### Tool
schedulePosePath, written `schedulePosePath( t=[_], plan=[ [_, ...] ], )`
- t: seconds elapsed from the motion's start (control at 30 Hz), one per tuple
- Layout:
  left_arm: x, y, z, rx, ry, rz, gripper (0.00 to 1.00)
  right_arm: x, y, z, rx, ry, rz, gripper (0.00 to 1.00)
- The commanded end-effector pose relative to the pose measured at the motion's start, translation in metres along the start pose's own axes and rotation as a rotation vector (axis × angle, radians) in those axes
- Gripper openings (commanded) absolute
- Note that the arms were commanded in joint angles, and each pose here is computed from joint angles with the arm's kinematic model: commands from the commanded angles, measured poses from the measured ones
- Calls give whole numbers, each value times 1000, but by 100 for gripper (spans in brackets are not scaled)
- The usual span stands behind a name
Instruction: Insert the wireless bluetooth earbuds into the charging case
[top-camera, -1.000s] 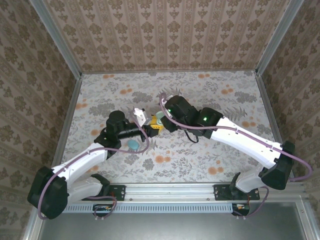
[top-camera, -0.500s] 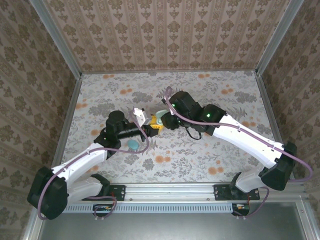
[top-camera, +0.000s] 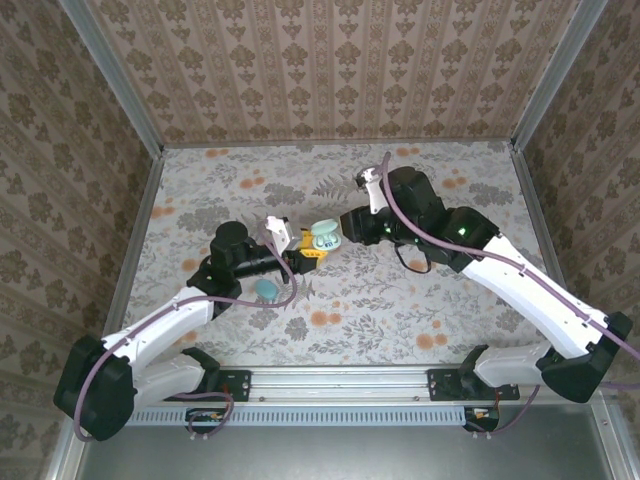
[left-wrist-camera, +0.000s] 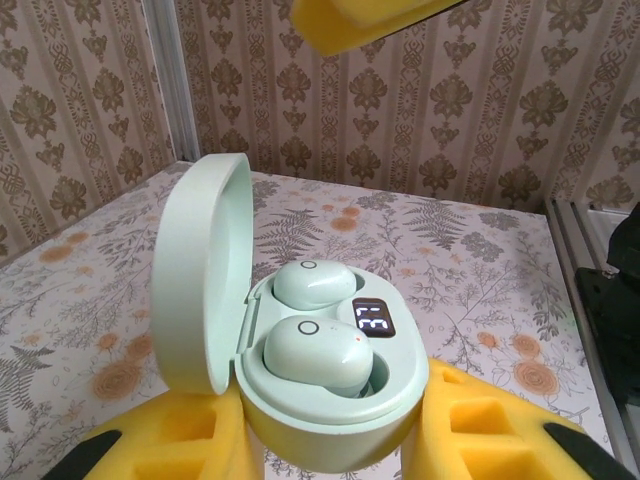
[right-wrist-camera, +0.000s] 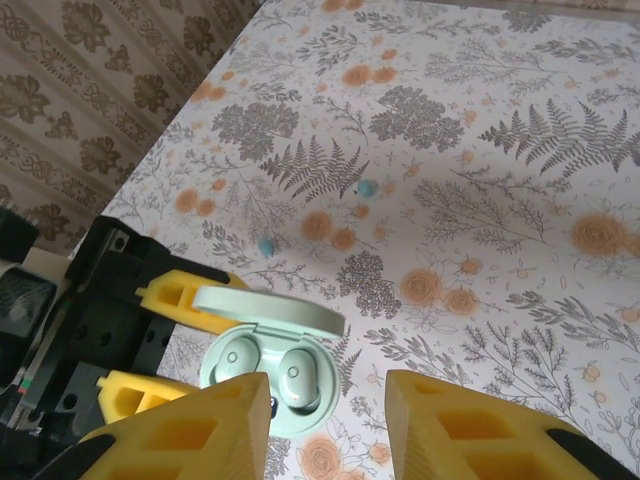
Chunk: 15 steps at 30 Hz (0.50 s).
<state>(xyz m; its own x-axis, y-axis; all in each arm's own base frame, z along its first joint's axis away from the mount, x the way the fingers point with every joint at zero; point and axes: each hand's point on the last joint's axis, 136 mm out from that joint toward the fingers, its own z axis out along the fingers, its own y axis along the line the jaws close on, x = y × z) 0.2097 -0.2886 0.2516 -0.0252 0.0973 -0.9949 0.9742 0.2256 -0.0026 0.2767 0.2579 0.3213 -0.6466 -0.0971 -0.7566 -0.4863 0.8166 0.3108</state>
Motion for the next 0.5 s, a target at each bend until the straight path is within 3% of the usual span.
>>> schedulePosePath(
  t=[0.0,0.23,0.47],
  plan=[
    [-26,-5,-1,39,-62,35,4,-8,5,7,-41,7,49,37],
    [-27,-19,2,112,-43,52,5,-19,3,26,-100,25,127,39],
    [-28,-17,3,102,-43,41,5,8,12,51,-174,152,155,41]
  ],
)
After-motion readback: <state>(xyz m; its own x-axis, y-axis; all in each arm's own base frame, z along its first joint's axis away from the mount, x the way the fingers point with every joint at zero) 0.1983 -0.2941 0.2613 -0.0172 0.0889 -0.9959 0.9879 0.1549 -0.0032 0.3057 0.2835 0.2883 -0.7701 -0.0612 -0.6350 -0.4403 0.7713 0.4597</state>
